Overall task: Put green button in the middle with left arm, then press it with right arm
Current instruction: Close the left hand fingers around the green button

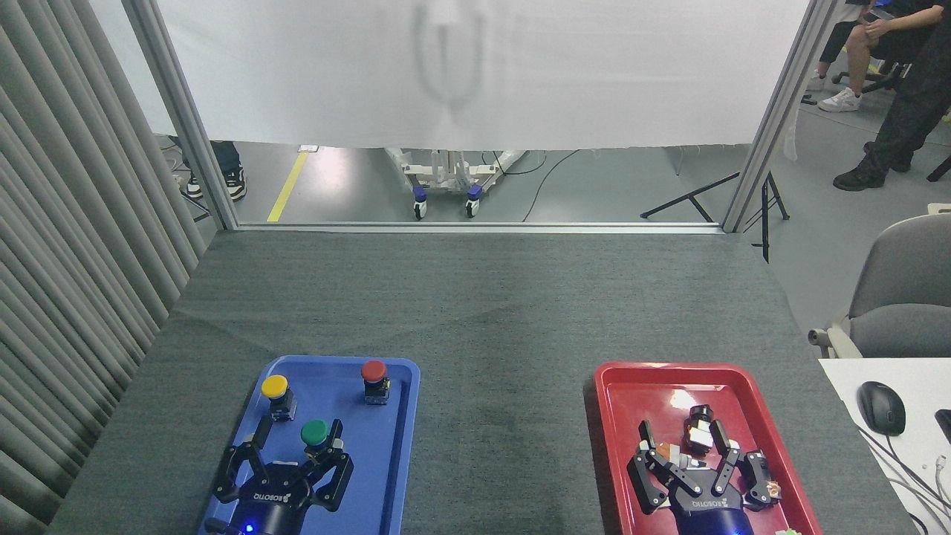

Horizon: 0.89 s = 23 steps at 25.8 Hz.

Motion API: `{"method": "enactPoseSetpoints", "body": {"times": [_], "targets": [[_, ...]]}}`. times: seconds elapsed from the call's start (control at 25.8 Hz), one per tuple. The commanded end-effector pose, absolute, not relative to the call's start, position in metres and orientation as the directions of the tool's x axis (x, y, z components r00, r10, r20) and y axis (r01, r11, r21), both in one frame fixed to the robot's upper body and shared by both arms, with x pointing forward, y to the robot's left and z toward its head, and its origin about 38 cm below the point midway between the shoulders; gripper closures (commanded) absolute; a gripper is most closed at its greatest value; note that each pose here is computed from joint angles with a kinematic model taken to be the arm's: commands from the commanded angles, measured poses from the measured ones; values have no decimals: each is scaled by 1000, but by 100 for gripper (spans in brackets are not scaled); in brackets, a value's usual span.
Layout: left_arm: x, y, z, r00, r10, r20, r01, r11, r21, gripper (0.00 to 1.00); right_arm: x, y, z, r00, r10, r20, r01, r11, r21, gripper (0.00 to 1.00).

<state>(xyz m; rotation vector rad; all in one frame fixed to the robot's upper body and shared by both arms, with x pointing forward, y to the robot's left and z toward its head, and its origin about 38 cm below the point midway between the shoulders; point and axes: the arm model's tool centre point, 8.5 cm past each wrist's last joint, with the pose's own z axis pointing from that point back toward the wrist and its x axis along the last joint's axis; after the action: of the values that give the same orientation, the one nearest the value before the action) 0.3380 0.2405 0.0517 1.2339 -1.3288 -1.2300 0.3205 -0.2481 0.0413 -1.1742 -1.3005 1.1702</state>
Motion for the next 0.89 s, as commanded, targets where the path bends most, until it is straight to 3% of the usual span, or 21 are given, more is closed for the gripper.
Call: {"method": "enactPoseSetpoints", "body": {"times": [0.0,0.23,0.39,0.5,0.85], "targets": [[337,239,50,-90,-996,-7,-79,0,997,0,320,-249,41,-40,997,63,41,64,-997,0],[336,239,43,-104,-994,-24,-54,-19,998,1,321,-248,39,-46,997,62,15,62,-998,0],[333,245,14,-129,-991,-33,55,-40,998,1,321,-248,40,-46,997,62,13,62,-998,0],[334,244,4,-167,-986,-23,93,-39,995,1,321,-249,40,-47,997,60,15,61,-998,0],[362,249,-9,-162,-987,-18,142,-41,989,1,321,-248,40,-45,997,63,15,64,-998,0]]}}
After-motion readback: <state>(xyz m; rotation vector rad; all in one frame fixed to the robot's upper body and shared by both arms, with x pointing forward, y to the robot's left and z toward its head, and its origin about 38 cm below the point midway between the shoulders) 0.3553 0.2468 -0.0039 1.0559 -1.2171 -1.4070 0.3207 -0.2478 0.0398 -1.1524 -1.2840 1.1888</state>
